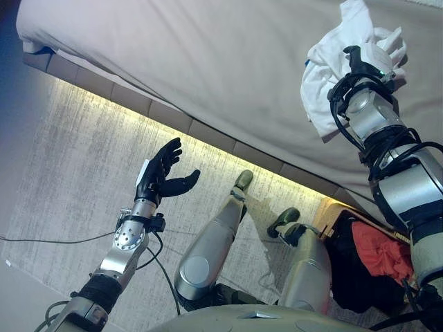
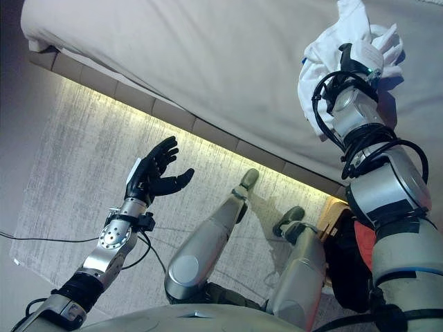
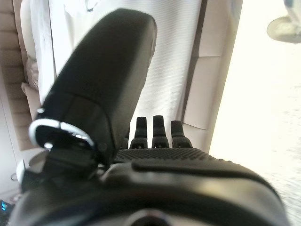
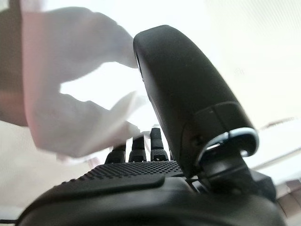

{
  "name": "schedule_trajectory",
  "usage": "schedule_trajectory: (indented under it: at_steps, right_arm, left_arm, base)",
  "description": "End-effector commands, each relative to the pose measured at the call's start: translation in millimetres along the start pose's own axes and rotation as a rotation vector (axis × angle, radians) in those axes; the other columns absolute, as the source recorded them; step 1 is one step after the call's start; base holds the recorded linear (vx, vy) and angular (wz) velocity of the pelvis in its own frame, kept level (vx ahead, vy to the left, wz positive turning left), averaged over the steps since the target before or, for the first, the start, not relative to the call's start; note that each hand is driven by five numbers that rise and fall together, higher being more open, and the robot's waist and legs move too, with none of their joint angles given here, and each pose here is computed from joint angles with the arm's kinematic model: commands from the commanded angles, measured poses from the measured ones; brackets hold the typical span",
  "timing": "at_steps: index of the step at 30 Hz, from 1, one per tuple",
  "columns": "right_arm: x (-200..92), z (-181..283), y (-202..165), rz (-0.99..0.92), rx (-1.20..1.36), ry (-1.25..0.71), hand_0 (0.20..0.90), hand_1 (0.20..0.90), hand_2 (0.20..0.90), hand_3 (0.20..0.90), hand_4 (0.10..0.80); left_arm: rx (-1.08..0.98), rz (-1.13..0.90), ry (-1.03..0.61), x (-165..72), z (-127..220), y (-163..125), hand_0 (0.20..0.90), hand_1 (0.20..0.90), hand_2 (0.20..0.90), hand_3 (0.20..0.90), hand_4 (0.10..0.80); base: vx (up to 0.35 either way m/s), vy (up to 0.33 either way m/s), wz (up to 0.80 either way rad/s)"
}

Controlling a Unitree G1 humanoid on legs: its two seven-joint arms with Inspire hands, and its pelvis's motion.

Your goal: Pick up the clothes from the bed and place them into the basket

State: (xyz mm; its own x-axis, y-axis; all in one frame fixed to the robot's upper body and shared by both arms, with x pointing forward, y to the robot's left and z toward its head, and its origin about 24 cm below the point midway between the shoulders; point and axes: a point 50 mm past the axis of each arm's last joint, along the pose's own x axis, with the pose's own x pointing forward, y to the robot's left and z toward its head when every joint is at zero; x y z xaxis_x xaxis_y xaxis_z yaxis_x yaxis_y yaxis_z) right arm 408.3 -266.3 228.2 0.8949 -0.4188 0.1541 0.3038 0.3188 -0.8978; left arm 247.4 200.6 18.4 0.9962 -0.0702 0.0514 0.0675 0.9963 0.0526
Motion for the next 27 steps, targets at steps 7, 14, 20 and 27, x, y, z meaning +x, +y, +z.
schedule_trajectory:
  at_steps: [7,14,20,27]
  right_arm:
    - [9,-10,-42,0.013,-0.116,0.176,0.9,0.9,0.9,0.9,0.8]
    - [10,-25,-58,0.078,-0.182,0.318,0.832,0.832,0.832,0.82,0.72]
    - [12,-20,-74,-0.068,-0.145,0.266,0.3,0.3,0.3,0.2,0.1]
    - [13,-16,-82,-0.193,-0.08,0.178,0.3,0.3,0.3,0.2,0.1]
  left_arm:
    - [-0.027,0.01,-0.217,-6,36,6,0.9,0.9,0.9,0.9,0.8]
    - [-0.018,-0.001,-0.224,-5,39,3,0.9,0.9,0.9,0.9,0.8]
    - [-0.032,0.011,-0.234,-8,42,8,0.9,0.9,0.9,0.9,0.8]
    - [-0.029,0.013,-0.249,-6,44,8,0.9,0.9,0.9,0.9,0.8]
  base:
    - [-0.032,-0.021,0.07]
    - [-0.039,-0.017,0.03]
    - [-0.04,0.006,-0.02]
    - [-0.029,0.024,-0.07]
